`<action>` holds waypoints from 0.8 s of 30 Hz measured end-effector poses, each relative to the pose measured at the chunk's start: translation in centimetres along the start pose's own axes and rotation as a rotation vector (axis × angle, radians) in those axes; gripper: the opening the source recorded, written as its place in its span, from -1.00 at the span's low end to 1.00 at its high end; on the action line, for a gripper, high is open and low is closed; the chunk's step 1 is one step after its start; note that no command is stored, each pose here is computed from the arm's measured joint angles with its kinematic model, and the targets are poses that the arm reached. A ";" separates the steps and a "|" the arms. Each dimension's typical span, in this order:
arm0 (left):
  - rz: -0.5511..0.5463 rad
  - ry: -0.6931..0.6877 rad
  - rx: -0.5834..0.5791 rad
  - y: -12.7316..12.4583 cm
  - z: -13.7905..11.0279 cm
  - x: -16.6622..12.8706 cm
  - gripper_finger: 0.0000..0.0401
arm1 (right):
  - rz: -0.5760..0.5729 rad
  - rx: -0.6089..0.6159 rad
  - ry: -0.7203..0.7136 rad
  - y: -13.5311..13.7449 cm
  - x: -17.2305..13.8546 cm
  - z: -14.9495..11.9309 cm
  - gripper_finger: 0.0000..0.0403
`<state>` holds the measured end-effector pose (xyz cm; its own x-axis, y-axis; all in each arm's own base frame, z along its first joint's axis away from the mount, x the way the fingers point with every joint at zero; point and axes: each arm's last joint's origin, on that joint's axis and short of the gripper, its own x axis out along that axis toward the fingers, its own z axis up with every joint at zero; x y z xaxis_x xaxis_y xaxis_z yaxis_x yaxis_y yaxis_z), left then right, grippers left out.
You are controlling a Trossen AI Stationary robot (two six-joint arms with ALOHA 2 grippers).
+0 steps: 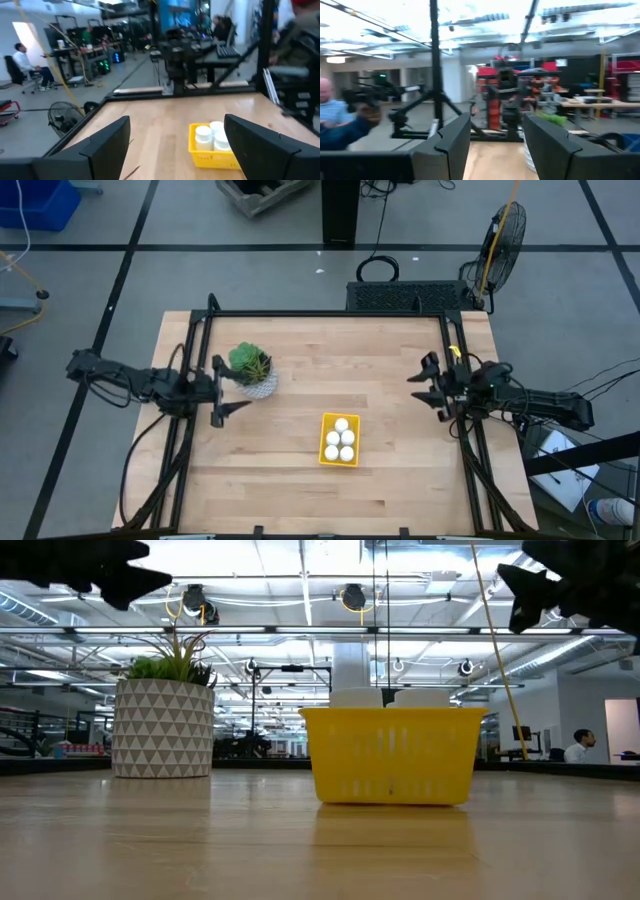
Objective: Pick and place pill bottles into a basket
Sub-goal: Return to Home Position
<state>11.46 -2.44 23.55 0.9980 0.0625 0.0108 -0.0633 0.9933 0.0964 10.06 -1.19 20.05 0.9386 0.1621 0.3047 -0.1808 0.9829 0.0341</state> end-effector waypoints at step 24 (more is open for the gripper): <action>0.057 -0.014 -0.096 1.8 -4.3 -1.6 0.63 | 0.155 0.092 0.092 0.3 0.2 -0.7 -0.12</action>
<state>9.75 -0.33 19.44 0.9926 0.1180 0.0271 -0.1181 0.9930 -0.0004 10.39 -0.80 19.42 0.9195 0.3225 0.2250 -0.3476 0.9341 0.0816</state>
